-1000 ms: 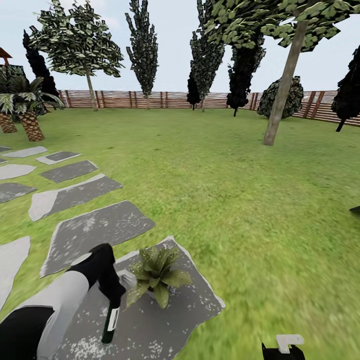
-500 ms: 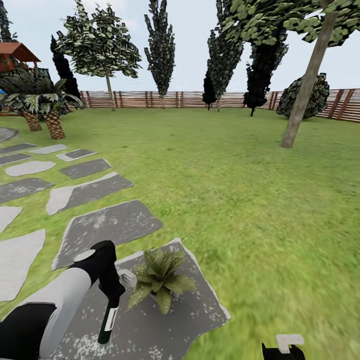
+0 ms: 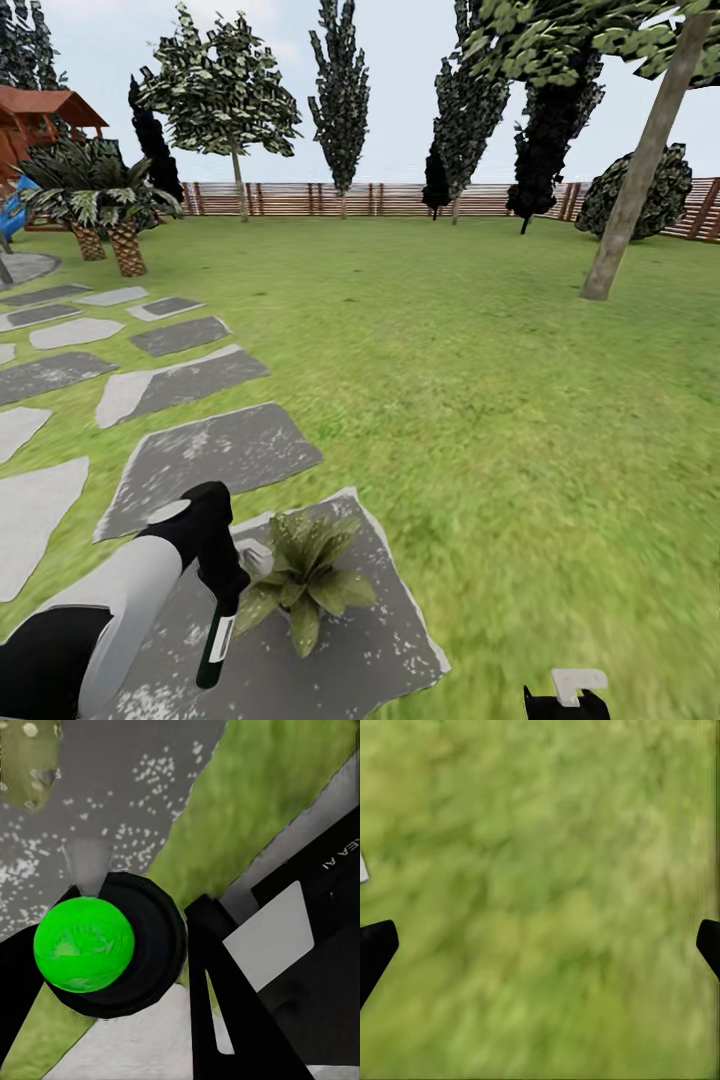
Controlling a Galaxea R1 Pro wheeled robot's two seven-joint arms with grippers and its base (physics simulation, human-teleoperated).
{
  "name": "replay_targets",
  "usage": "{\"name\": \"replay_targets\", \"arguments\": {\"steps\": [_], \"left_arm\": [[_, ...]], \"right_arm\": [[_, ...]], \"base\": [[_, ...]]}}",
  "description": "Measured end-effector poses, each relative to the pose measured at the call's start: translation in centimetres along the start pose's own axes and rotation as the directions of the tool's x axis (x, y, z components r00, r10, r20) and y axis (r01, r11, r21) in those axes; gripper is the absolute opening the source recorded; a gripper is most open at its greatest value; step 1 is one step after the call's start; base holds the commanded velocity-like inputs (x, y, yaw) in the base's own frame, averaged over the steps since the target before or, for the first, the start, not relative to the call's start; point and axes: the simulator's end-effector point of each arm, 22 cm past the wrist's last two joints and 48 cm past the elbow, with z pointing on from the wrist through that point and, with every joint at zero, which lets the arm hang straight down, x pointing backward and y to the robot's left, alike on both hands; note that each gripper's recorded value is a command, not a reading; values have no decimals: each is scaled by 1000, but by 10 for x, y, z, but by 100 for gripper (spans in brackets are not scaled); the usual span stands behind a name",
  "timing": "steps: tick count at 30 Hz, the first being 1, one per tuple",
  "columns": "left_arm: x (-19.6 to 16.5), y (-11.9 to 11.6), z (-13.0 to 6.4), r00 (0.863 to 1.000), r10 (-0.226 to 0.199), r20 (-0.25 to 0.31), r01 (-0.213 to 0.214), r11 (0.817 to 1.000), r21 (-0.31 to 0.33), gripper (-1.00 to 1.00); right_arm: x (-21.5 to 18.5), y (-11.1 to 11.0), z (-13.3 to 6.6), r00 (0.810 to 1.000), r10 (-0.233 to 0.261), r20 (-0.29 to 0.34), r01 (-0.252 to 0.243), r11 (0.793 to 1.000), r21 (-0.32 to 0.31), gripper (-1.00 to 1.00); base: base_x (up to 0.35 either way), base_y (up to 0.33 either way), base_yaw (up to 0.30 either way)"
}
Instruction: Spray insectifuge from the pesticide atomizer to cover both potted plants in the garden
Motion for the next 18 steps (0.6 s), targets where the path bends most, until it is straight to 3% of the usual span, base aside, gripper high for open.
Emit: {"name": "replay_targets", "arguments": {"steps": [5, 9, 12, 18], "left_arm": [[2, 4, -2, 1000, -1, -3, 1, 1000, -5, -100], [4, -6, -3, 1000, 2, -6, -2, 999, 43, -100], [2, -5, -7, 1000, 4, -3, -4, 999, 44, -100], [5, -4, -5, 999, 13, -30, -12, 1000, 22, -100]], "right_arm": [[0, 0, 0, 1000, 0, 0, 0, 1000, 0, 100], [0, 0, 0, 1000, 0, 0, 0, 1000, 0, 100], [0, 0, 0, 1000, 0, 0, 0, 1000, 0, 100], [0, 0, 0, 1000, 0, 0, 0, 1000, 0, 100]], "base": [[146, -130, 253], [19, -8, 69], [2, -1, 79], [0, -40, 265]]}}
